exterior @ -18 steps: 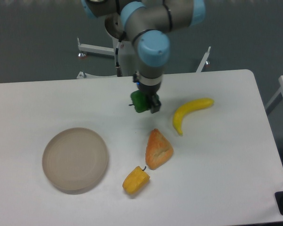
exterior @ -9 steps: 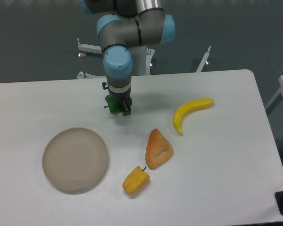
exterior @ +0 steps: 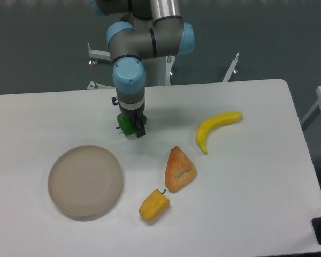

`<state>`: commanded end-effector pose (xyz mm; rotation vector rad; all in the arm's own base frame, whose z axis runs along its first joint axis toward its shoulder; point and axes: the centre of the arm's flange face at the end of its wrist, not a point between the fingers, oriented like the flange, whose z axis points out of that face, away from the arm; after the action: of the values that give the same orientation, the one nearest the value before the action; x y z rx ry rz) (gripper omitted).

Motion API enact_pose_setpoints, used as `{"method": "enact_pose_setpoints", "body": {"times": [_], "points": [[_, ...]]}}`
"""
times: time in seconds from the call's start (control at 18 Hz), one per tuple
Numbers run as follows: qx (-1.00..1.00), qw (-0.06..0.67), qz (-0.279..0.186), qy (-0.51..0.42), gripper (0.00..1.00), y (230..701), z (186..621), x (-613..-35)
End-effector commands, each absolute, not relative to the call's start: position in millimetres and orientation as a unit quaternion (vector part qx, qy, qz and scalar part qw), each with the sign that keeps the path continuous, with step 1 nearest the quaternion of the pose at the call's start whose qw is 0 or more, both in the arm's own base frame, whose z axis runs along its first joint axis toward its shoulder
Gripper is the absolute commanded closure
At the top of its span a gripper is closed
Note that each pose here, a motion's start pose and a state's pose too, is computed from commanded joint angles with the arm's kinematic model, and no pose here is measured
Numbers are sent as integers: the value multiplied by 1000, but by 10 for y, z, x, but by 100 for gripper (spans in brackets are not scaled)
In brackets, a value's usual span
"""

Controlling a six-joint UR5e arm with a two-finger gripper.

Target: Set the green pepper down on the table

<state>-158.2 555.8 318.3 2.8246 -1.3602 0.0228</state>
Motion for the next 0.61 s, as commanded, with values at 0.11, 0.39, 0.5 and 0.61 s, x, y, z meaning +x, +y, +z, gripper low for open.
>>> {"method": "enact_pose_setpoints", "body": {"times": [0.11,0.39,0.5,0.61], "points": [[917,-22,-24,-397,0,5629,3596,-2090],[931,-22,-33,-364,0,5611,3623,-2730],[935,-13,-21,-353,0,5673,3624,-2977],[935,-2,0,-354,0,5804,3741,-3242]]}}
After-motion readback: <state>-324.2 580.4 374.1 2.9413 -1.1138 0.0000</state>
